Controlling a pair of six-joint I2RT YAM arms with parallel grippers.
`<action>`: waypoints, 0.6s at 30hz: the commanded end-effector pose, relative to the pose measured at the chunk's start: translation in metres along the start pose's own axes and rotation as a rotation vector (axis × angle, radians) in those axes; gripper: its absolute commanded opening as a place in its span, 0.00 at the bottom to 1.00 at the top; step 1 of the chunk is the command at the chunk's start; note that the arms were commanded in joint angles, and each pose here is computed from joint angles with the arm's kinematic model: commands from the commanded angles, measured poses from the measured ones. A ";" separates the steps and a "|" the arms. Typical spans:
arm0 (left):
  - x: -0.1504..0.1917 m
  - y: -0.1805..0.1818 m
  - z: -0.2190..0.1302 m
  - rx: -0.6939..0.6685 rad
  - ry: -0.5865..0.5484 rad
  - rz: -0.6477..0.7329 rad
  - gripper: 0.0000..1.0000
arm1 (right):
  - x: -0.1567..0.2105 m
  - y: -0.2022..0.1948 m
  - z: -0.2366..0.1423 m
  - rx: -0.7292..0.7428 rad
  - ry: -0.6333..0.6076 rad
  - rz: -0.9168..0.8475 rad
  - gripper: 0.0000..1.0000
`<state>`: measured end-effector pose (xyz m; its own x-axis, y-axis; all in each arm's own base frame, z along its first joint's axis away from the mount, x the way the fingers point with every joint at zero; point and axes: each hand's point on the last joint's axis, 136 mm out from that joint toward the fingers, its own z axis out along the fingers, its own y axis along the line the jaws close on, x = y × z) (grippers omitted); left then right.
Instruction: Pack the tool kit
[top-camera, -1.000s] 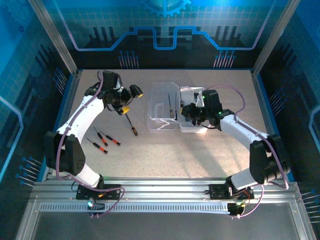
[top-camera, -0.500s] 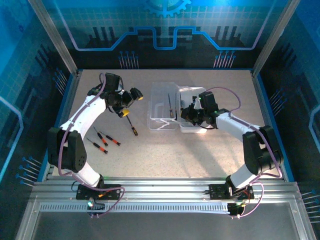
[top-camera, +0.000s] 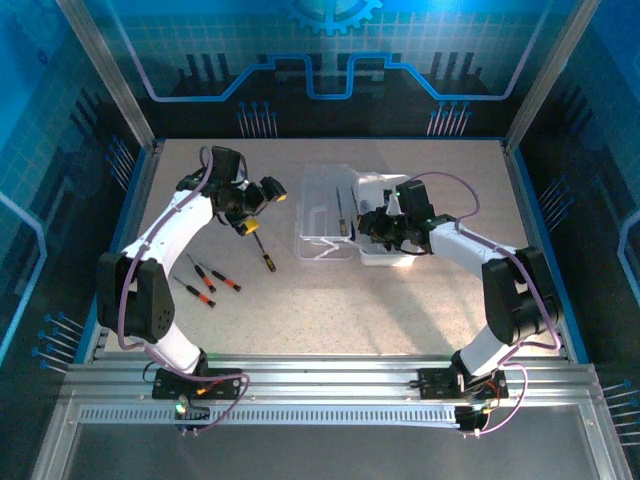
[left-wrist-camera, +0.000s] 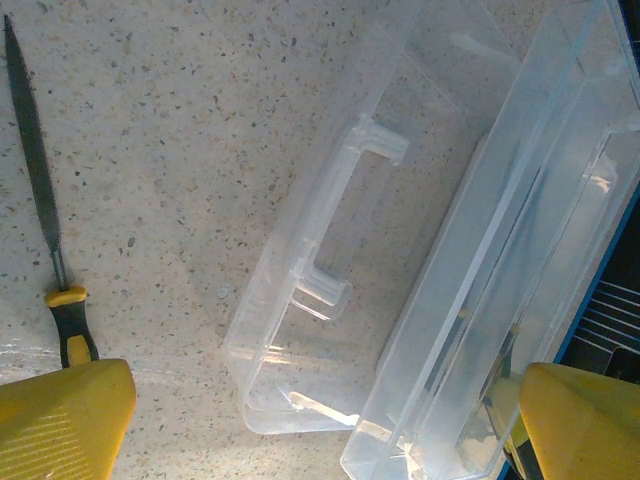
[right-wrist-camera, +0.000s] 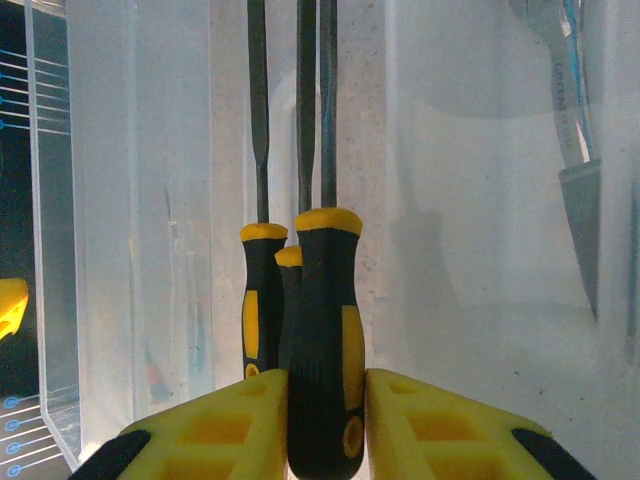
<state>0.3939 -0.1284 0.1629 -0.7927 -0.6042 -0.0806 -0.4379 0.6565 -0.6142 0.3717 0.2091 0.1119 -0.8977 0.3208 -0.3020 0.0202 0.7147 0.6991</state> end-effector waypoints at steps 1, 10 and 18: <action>-0.001 0.006 -0.002 -0.011 -0.004 0.015 0.99 | -0.007 0.014 -0.008 -0.026 -0.005 -0.004 0.26; -0.002 0.013 -0.005 -0.041 -0.015 0.035 0.99 | -0.011 0.027 -0.030 -0.035 -0.053 -0.029 0.36; 0.002 0.044 0.006 -0.163 0.011 0.102 0.92 | -0.017 0.043 -0.064 -0.030 -0.124 -0.097 0.37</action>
<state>0.3877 -0.1147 0.1484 -0.8167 -0.5602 -0.1385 -0.4098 0.7320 -0.5443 0.3615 0.2001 0.1636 -0.8583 0.3355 -0.3884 -0.0376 0.7136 0.6995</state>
